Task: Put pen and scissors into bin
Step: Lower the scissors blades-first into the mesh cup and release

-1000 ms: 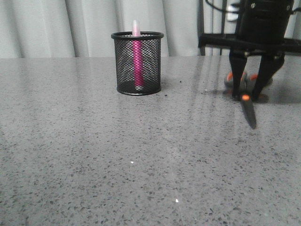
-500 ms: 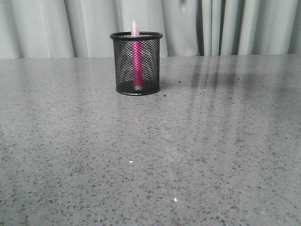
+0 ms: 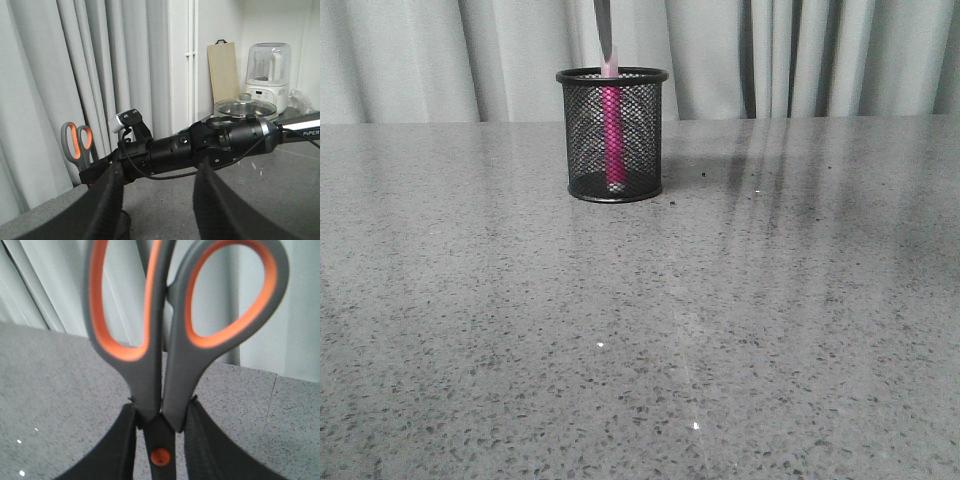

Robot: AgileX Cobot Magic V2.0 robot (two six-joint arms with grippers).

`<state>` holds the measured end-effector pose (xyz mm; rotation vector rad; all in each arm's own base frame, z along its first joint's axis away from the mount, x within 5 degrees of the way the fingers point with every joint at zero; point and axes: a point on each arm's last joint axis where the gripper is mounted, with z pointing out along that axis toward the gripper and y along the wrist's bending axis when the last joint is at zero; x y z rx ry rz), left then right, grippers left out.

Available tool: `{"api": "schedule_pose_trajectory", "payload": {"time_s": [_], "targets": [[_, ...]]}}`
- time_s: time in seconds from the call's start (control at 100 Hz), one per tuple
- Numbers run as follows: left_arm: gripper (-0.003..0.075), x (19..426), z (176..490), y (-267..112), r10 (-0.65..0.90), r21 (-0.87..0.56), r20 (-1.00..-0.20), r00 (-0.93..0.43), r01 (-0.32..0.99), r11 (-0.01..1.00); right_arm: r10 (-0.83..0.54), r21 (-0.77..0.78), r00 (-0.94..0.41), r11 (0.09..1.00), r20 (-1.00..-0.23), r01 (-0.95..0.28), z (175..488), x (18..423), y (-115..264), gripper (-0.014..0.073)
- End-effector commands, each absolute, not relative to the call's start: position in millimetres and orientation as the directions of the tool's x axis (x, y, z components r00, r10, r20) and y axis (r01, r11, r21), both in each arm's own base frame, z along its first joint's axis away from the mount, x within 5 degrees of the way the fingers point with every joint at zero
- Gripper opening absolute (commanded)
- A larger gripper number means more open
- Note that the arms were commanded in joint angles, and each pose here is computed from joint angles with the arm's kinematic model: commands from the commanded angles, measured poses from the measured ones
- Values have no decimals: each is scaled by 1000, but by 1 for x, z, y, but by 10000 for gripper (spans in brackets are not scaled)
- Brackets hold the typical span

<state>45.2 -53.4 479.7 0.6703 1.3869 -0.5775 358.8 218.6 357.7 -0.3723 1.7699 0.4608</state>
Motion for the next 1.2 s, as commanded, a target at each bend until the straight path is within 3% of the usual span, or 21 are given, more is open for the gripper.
{"api": "schedule_pose_trajectory", "payload": {"time_s": [0.0,1.19], "targets": [[294,44,492,-51,-42,84,-986,159,709,700,2,37,-64,838,-998,-544,390,352,218,-48],[294,43,486,-53,7,92,-993,120,722,685,-47,55,-140,765,-989,-642,306,340,227,-48]]}}
